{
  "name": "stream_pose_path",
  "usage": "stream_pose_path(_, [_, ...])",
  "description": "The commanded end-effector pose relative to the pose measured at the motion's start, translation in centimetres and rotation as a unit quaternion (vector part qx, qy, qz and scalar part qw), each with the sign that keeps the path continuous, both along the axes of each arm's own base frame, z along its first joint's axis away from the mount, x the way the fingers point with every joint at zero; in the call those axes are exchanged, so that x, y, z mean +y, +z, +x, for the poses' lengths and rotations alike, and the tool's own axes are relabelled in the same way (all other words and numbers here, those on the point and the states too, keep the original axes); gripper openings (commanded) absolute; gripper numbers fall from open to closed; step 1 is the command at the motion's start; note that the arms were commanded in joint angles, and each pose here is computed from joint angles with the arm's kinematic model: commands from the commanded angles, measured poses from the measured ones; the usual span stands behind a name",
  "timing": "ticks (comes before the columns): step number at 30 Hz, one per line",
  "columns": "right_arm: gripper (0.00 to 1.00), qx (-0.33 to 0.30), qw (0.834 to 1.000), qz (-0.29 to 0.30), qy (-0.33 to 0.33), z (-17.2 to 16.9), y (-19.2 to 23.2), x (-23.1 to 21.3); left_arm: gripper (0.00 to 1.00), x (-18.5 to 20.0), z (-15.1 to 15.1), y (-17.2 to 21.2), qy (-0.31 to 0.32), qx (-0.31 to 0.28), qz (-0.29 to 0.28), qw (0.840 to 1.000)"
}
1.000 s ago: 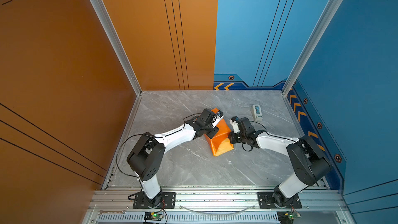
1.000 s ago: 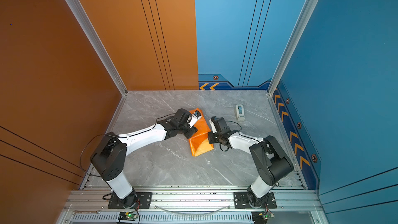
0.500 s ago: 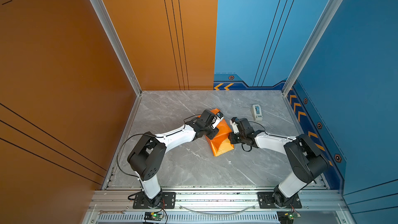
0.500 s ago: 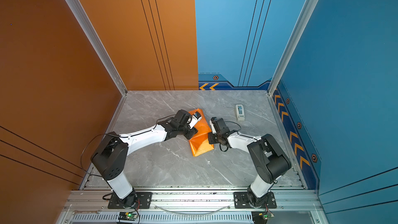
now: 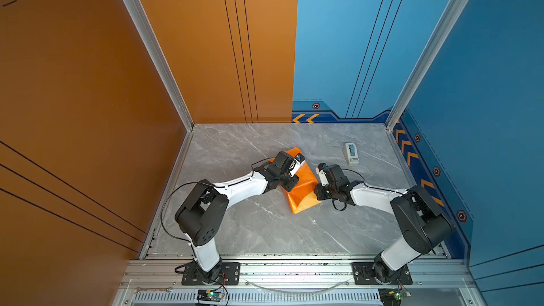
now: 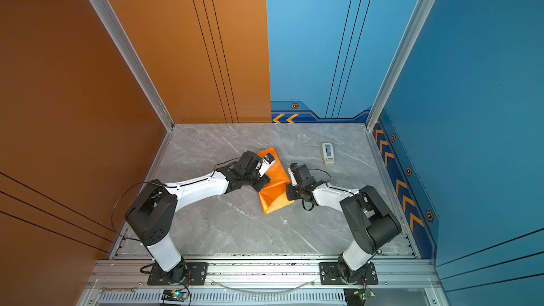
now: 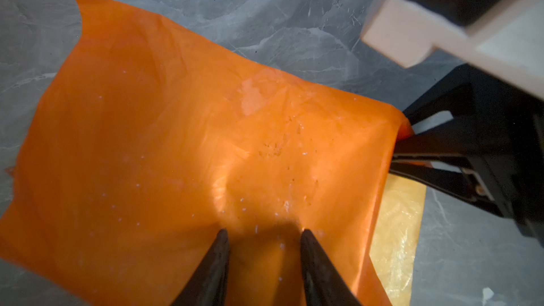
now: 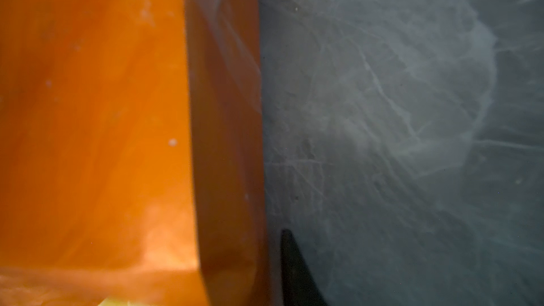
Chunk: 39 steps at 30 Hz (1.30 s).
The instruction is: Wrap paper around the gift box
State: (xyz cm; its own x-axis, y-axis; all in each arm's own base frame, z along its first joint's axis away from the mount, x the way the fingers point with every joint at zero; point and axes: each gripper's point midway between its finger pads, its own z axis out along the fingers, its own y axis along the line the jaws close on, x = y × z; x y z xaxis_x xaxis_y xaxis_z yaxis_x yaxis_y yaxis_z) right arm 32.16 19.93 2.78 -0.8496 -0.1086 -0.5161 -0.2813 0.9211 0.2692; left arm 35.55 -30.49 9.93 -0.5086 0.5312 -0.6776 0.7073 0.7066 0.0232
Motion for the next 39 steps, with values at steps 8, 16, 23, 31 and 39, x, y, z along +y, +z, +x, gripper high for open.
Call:
stream_pose_path(8, [0.24,0.004,1.000,-0.003,-0.008,-0.5,-0.2,-0.5,0.42,0.8,-0.3,-1.6,0.007,0.023,0.006,1.000])
stream_pose_path(16, [0.15,0.013,1.000,0.018,-0.018,-1.4,-0.1,-0.9,0.42,0.6,-0.4,-1.4,0.005,0.025,0.000,1.000])
stream_pose_path(23, [0.23,0.000,0.997,0.065,-0.036,-0.9,1.5,-1.4,0.50,-0.4,-0.7,1.4,-0.014,0.005,-0.026,1.000])
stream_pose_path(31, [0.09,0.005,0.996,0.080,-0.036,-0.7,1.4,-1.3,0.66,-2.9,-1.8,5.7,-0.075,-0.063,-0.014,0.995])
stream_pose_path(39, [0.08,0.007,0.996,0.082,-0.036,-0.7,1.1,-1.3,0.71,-3.5,-2.9,1.8,-0.105,-0.064,0.082,0.989])
